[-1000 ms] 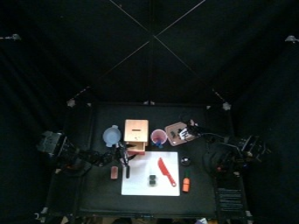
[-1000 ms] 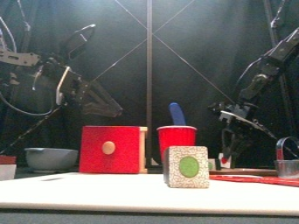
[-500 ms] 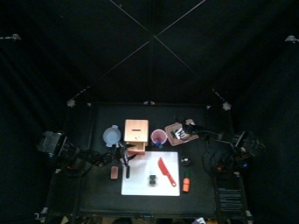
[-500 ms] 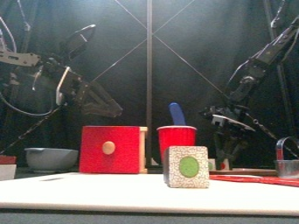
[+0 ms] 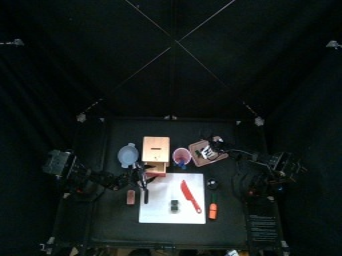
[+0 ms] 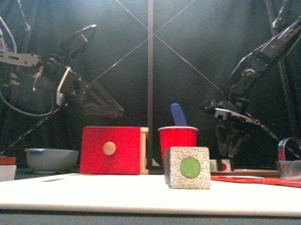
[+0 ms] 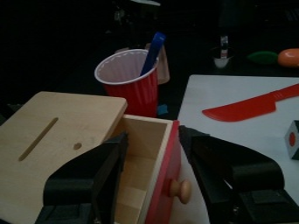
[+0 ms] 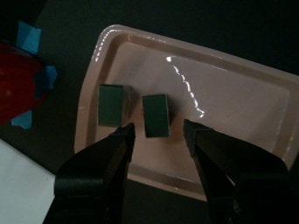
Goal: Place sushi on board then cut the sushi with the knife then place the pieces on the plate
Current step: Place the 4 sushi pieces on the plate
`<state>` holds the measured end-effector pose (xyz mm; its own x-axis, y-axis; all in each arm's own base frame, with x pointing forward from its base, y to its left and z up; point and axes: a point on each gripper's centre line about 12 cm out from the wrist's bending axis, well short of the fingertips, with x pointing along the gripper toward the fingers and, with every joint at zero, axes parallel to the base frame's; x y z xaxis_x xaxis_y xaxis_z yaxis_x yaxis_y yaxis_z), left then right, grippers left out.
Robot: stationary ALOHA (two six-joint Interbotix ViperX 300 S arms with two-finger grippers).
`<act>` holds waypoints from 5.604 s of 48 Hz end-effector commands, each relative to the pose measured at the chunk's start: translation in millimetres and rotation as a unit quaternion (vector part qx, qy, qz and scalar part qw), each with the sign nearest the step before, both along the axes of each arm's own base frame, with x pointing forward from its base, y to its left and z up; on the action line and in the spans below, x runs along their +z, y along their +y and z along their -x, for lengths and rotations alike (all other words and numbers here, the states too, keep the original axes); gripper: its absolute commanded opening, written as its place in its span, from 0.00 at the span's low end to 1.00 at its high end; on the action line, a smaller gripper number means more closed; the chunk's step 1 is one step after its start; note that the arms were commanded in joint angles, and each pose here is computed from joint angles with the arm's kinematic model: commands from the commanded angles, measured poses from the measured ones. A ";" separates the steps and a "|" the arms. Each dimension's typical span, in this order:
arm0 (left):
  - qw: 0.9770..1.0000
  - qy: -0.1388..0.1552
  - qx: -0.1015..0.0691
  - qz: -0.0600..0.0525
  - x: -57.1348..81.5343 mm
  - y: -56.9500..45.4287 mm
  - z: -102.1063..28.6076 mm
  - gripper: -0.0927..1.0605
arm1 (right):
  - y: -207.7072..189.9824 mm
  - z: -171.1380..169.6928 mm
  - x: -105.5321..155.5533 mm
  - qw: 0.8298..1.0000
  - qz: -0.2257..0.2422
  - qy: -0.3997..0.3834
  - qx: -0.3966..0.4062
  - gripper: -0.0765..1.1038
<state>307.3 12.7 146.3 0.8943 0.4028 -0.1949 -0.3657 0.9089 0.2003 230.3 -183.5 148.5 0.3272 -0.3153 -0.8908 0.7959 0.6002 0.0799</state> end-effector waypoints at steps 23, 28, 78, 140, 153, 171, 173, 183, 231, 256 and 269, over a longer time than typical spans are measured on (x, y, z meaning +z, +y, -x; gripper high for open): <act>0.999 -0.042 -0.005 0.001 22.5 -4.1 -21.3 0.83 | 110.5 -16.0 60.8 0.984 -0.016 -0.118 0.136 0.43; 0.999 -0.049 -0.007 0.001 26.3 -5.0 -24.7 0.83 | 138.0 -28.9 66.4 0.971 -0.015 -0.146 0.190 0.29; 0.998 -0.055 -0.025 0.007 29.1 -17.9 -24.2 0.83 | 243.4 -158.1 22.3 0.920 -0.008 -0.102 0.378 0.93; 0.999 -0.036 -0.010 0.012 18.5 -12.5 -12.6 0.83 | 254.3 -177.3 -10.0 0.916 -0.007 -0.032 0.400 0.57; 0.999 -0.032 -0.009 0.012 16.8 -11.9 -10.9 0.83 | 227.7 -144.3 22.4 0.929 -0.009 -0.015 0.369 0.54; 0.999 -0.035 -0.010 0.010 18.5 -12.4 -12.6 0.83 | 120.8 -20.8 22.9 0.981 -0.022 0.006 0.192 0.54; 0.999 -0.034 -0.009 0.010 18.0 -12.2 -12.1 0.83 | 108.8 -8.5 21.5 0.987 -0.021 0.002 0.162 0.54; 0.999 -0.034 -0.006 0.009 18.1 -9.8 -12.1 0.83 | 50.1 25.2 24.5 0.998 0.024 -0.042 0.048 0.54; 0.999 -0.029 -0.004 0.011 14.8 -9.4 -11.0 0.83 | -7.2 30.5 -13.4 1.000 0.021 0.017 -0.012 0.88; 0.999 -0.035 -0.005 0.013 17.7 -10.1 -13.9 0.83 | 52.5 24.0 39.5 0.997 0.034 -0.014 0.067 0.91; 0.999 -0.041 -0.006 0.011 21.4 -11.0 -18.0 0.83 | 168.9 -43.3 46.5 0.951 0.022 -0.084 0.297 0.91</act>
